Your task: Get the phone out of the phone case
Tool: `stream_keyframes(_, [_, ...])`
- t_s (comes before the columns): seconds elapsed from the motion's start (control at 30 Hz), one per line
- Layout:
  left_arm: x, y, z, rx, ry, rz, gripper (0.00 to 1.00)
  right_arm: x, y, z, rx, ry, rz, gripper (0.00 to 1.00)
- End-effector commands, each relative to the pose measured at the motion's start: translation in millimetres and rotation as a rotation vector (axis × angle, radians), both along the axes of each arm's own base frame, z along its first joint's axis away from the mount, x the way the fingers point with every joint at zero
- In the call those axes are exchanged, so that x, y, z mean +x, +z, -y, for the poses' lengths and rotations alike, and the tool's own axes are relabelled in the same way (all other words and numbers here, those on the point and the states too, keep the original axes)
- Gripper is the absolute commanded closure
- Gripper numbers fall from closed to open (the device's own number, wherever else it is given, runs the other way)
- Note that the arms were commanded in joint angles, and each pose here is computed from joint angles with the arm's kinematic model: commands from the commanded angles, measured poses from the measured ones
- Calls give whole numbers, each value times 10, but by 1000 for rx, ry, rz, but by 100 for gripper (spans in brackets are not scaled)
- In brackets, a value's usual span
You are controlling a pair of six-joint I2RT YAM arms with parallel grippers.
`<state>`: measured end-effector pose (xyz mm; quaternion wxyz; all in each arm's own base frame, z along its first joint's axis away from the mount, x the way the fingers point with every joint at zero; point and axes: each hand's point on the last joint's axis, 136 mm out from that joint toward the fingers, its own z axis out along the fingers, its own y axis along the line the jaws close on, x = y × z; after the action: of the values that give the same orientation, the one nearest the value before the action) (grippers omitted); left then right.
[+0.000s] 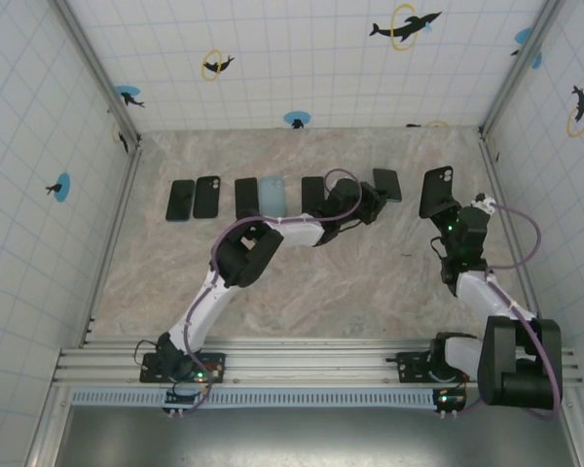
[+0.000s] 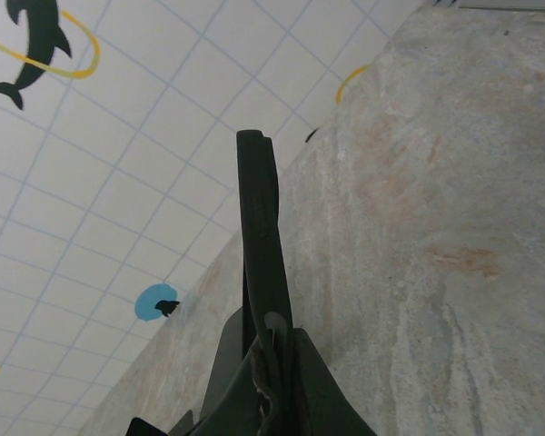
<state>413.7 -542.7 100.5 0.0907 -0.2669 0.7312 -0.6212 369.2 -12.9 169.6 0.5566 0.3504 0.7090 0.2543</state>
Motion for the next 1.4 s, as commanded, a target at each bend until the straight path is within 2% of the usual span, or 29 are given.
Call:
stream_keyframes(0.0, [141, 93, 11, -26, 23, 4, 100, -39, -35, 26, 18, -9, 4, 100])
stream_keyframes(0.33, [205, -223, 11, 6, 38, -79, 100, -36, -98, 32, 38, -6, -4, 100])
stream_keyframes(0.63, [262, -344, -10, 26, 40, -128, 100, -61, -165, 26, 55, -3, -13, 100])
stream_keyframes(0.97, [165, -295, 12, 40, 1, -180, 80, -66, -184, 24, 65, 1, -15, 100])
stream_keyframes(1.2, [77, -306, 50, 47, -29, -216, 72, -78, -206, 17, 76, 1, -18, 100])
stream_keyframes(1.37, [7, -326, 56, 98, -42, -267, 61, -80, -212, 15, 96, -3, -15, 100])
